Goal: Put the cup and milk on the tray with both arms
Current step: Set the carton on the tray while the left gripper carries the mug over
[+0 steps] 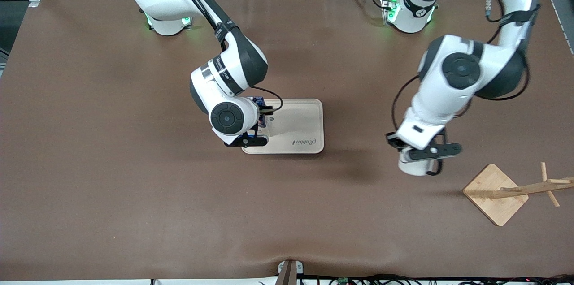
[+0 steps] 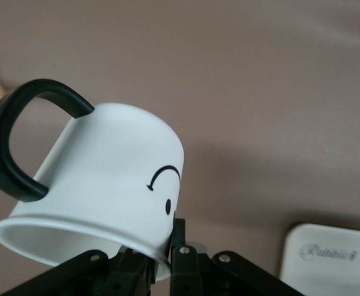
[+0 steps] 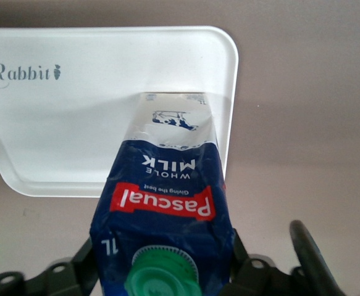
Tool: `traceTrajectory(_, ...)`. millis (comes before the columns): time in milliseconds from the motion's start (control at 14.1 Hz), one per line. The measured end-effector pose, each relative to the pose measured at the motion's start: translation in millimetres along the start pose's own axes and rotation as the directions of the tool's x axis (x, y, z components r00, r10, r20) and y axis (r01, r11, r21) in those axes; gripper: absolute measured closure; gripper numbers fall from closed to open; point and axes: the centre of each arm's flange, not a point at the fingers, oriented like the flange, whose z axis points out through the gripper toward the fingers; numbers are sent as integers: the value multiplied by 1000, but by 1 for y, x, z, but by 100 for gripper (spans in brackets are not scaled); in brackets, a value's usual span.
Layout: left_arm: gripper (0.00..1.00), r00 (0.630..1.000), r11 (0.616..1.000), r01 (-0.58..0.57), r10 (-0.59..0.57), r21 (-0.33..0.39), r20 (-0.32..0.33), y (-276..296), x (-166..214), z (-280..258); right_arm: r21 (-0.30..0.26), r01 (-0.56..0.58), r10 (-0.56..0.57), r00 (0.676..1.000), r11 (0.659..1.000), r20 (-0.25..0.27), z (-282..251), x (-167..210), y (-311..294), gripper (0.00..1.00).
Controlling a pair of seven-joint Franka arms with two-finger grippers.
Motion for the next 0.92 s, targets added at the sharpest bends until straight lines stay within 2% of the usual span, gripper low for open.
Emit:
traceTrajectory(71,89,1000,1000,23,-23,0,16,26,-9,9,0,-6,6,1000,1000,-1,0,0,0,0)
traceTrajectory(355,89,994,998,62,-60,-27,90,104,-41,44,7,-22,22,1000,1000,-18,-10,4,5,0)
traceTrajectory(781,89,952,983,157,-126,-91,280,127,-63,70,34,-36,38,998,999,-50,-36,8,17,0)
traceTrajectory(923,89,938,979,169,-124,-115,325,144,-76,75,65,-39,44,995,997,-88,-66,2,27,0)
